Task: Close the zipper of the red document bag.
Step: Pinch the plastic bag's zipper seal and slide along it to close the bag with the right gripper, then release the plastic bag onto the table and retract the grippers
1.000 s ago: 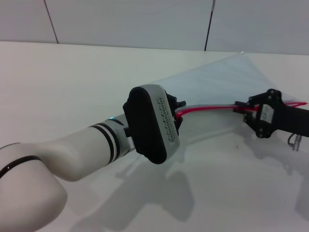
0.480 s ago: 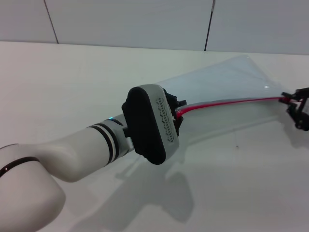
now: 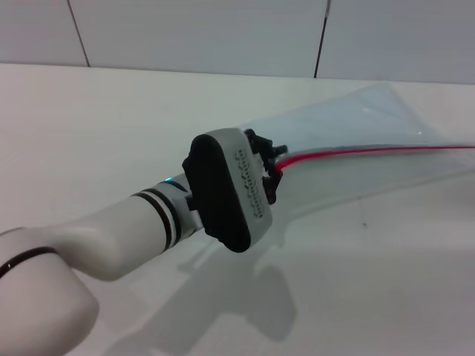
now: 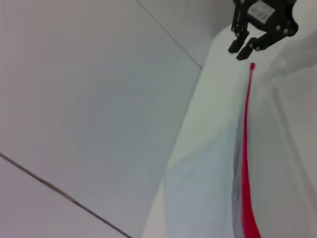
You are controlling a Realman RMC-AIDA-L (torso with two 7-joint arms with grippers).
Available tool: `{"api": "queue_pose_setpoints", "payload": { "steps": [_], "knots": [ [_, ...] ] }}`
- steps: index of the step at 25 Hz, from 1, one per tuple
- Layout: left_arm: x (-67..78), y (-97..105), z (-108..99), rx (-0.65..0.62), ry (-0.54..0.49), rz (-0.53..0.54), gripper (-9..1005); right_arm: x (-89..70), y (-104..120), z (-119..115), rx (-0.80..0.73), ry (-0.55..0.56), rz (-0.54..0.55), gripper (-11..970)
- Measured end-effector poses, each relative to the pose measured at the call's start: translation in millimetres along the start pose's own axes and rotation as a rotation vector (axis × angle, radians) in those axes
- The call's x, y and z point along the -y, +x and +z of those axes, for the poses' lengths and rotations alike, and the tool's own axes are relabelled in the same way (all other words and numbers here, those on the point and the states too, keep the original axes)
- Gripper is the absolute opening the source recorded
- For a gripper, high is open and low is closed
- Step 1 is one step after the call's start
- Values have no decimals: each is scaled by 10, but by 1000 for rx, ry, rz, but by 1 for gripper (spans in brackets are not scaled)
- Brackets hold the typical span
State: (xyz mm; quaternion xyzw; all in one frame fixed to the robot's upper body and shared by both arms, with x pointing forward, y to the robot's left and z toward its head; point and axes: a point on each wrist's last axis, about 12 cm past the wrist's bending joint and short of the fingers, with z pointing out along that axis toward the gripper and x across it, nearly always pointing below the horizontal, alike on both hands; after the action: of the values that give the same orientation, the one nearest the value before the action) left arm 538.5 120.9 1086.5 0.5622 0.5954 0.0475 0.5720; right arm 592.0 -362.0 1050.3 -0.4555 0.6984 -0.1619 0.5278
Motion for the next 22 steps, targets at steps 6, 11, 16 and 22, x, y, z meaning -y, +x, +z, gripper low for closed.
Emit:
{"api": "queue_pose_setpoints", "payload": {
  "steps": [6, 11, 16, 22],
  "knots": [
    [-10, 90, -59, 80, -115, -41, 174, 55, 44, -61, 23, 177, 209, 238],
    [-46, 193, -114, 126, -205, -91, 177, 1, 37, -127, 92, 264, 342, 448],
    [-128, 294, -173, 166, -313, -179, 366, -89, -48, -217, 231, 350, 479, 558],
    [-261, 462, -299, 236, -464, -325, 512, -237, -156, -320, 369, 443, 635, 697]
  ]
}}
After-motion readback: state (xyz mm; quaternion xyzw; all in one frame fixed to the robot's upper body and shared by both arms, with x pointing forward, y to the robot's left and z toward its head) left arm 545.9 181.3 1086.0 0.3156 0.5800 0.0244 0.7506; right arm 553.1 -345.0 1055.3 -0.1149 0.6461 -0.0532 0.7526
